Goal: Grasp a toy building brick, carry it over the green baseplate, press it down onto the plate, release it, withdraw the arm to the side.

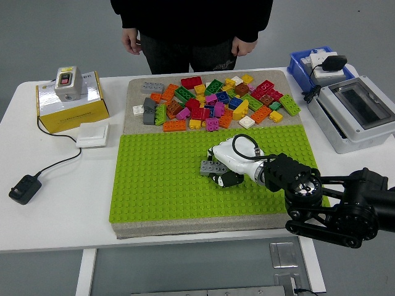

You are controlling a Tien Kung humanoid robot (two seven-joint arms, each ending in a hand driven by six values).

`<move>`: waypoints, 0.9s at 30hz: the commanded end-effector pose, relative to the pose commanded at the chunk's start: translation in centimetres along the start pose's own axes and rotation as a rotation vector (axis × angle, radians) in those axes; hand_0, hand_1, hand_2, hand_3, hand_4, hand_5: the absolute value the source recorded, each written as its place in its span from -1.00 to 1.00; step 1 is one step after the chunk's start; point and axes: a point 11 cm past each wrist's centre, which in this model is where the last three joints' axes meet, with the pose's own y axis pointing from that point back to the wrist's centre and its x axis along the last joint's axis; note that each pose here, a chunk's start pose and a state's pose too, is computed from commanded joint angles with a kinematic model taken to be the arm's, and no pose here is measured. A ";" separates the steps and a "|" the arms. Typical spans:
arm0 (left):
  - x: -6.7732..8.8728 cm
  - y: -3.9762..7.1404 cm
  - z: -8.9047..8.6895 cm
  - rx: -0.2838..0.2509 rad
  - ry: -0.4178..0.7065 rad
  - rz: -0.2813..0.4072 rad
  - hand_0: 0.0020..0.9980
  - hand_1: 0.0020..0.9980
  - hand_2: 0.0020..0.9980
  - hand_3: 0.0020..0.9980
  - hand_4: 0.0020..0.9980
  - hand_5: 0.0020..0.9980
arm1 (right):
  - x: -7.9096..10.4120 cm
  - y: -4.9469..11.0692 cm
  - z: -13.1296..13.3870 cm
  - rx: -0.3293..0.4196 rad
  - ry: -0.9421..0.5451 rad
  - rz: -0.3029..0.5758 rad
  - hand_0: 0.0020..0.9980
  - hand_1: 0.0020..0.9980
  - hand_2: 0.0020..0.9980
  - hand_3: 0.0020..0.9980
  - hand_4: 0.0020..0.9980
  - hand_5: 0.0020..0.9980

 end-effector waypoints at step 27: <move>0.0 0.0 0.0 0.000 0.004 0.001 0.34 0.35 0.34 0.49 -0.21 0.09 | -0.7 0.9 0.1 0.022 -0.013 -0.019 -0.90 -0.65 -0.30 -0.27 -0.06 -0.38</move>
